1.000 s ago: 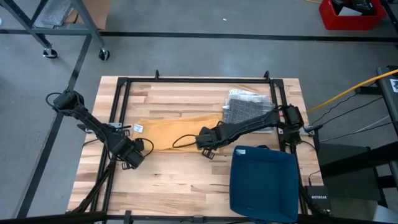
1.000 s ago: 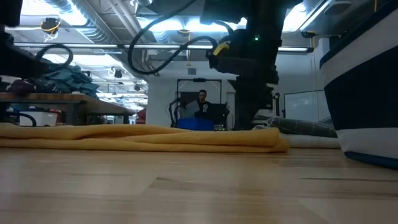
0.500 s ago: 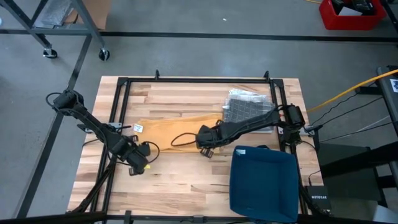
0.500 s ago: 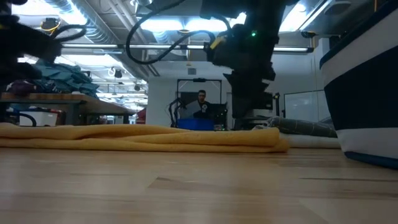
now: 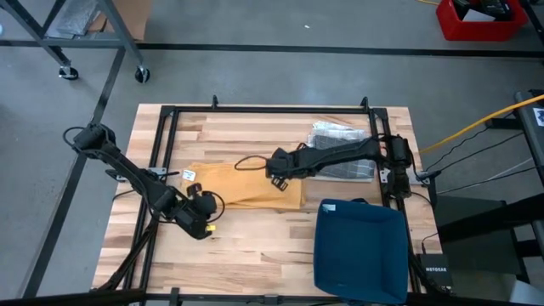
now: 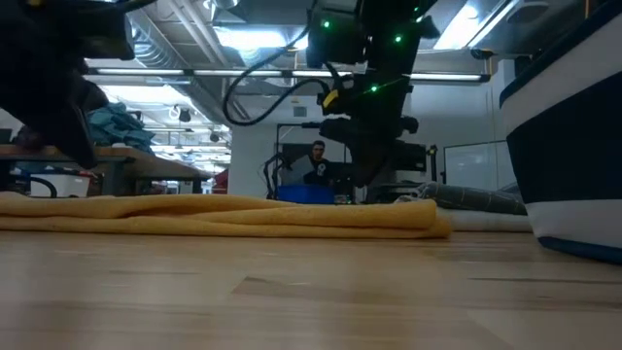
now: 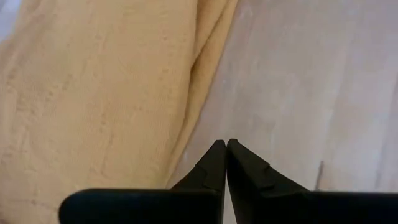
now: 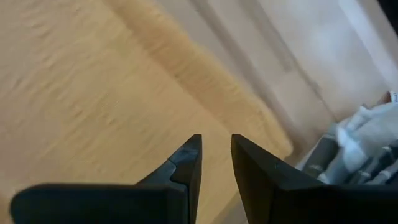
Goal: Fold towel
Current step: Fold yellow towel
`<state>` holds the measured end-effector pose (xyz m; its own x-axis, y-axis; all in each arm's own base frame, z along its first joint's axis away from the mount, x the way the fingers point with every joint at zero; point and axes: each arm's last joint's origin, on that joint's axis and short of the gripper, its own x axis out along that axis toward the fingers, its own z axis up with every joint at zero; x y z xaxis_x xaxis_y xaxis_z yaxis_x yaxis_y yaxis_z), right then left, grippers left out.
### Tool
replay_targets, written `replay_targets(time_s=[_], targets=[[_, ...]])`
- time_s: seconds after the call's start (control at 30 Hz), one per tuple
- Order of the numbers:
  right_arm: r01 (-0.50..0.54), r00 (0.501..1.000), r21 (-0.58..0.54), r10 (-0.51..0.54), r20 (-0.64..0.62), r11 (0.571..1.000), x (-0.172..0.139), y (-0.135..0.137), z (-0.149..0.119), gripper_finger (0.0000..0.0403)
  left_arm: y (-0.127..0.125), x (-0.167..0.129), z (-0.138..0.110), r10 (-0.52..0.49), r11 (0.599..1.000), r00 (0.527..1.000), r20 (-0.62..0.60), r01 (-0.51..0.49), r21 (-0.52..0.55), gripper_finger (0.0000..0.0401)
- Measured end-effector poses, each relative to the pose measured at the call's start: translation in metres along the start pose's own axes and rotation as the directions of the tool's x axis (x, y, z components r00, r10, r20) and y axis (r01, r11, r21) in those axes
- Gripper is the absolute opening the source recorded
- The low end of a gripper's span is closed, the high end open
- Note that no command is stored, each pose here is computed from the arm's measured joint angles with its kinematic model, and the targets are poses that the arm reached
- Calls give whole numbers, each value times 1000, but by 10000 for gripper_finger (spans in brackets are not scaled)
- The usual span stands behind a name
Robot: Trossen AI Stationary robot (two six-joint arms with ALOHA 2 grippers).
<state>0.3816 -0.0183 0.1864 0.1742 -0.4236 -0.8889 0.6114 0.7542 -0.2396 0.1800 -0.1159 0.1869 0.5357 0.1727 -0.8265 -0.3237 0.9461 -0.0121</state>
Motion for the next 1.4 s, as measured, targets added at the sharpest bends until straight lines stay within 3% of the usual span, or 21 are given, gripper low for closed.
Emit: replay_targets(time_s=[0.27, 0.47, 0.77, 1.1, 1.23, 1.4], targets=[[-91, 996, 110, 90, 13, 990, 14, -20, 21, 92, -4, 25, -4, 113, 994, 993, -21, -113, 16, 5], [-104, 995, 115, 104, -2, 988, 23, -17, 21, 92, -2, 46, -8, 199, 980, 977, -78, -196, 41, 5], [-262, 944, 107, 278, -180, 959, 52, 5, 8, 92, 6, 57, -11, 285, 956, 949, -133, -272, 105, 5], [-381, 894, 90, 392, -220, 920, 27, 54, -16, 92, 34, 52, -14, 508, 856, 838, -198, -465, 226, 5], [-459, 861, 108, 471, -194, 882, 10, 84, -28, 92, 40, 55, -8, 536, 835, 828, -165, -492, 248, 5], [-585, 796, 106, 594, -115, 804, -15, 121, -44, 92, 47, 61, 1, 548, 824, 823, -152, -499, 269, 5]])
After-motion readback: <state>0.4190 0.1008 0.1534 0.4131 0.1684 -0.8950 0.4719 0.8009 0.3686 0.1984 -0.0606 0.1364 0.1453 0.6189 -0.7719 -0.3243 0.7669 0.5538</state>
